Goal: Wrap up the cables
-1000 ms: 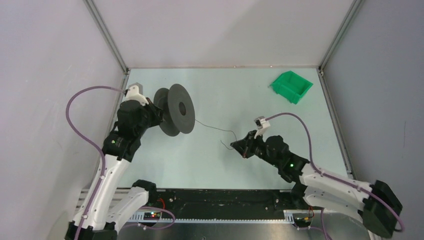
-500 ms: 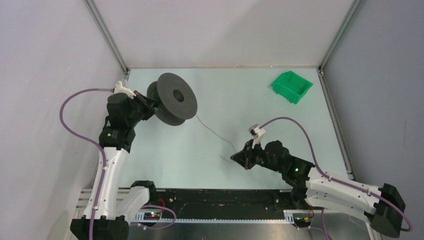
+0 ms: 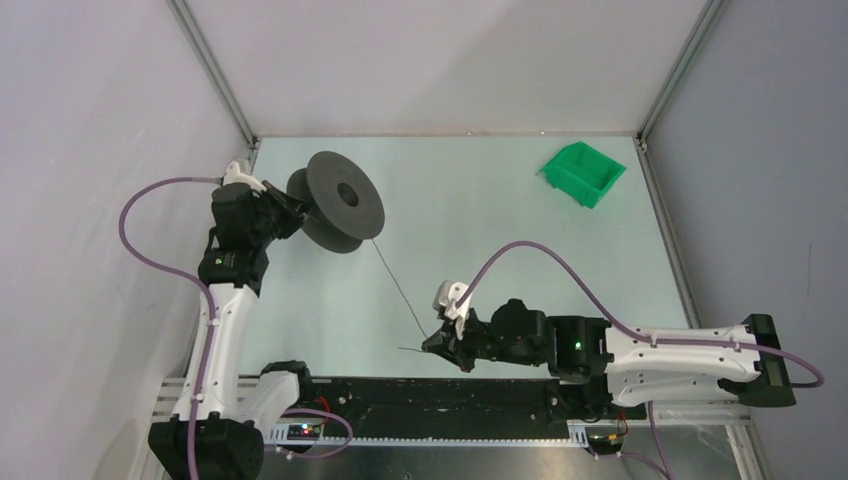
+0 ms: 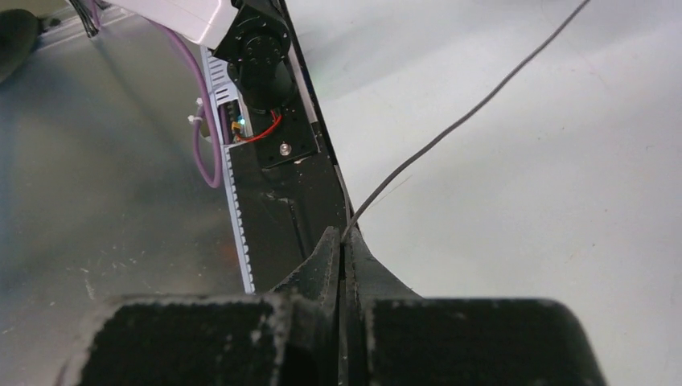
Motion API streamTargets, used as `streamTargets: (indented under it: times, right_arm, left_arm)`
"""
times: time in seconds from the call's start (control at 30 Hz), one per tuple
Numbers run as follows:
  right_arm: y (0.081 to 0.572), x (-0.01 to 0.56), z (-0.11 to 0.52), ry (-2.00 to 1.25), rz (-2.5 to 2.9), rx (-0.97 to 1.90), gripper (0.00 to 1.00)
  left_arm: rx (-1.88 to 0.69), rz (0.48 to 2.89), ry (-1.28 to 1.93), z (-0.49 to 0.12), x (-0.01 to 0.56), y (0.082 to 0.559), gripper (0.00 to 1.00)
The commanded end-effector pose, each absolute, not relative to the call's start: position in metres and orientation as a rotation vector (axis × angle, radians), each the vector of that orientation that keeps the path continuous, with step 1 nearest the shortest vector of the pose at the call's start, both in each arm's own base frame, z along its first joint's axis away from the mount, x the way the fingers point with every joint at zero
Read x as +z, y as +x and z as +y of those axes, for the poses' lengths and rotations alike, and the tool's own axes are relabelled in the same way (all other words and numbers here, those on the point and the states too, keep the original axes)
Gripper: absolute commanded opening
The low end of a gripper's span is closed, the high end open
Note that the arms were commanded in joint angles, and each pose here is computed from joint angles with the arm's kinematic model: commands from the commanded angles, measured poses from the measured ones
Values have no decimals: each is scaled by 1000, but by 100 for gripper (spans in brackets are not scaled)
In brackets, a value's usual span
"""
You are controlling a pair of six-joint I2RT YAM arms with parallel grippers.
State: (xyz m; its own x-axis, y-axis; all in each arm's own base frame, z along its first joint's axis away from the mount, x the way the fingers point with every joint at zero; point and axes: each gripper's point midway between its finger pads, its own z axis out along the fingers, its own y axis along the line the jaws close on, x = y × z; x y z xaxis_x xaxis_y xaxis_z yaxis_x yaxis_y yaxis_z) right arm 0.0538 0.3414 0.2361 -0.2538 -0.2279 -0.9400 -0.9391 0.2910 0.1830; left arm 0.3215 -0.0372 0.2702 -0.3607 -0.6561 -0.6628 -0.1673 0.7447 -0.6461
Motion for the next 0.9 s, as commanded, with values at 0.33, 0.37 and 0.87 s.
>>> streamTargets:
  times: [0.33,0.37,0.87]
  right_arm:
    - [86,339,383,-1212,1359,823,0]
    - [93,341,383,-1205,1359,808,0]
    - [187,380,351,-1019,1411,1001,0]
  left_arm:
    - [-482,2004,11,-123,265,304,0]
    - [-439,2020,38,-123,261,302,0]
    - [-569,2000,636,-205,237,240,0]
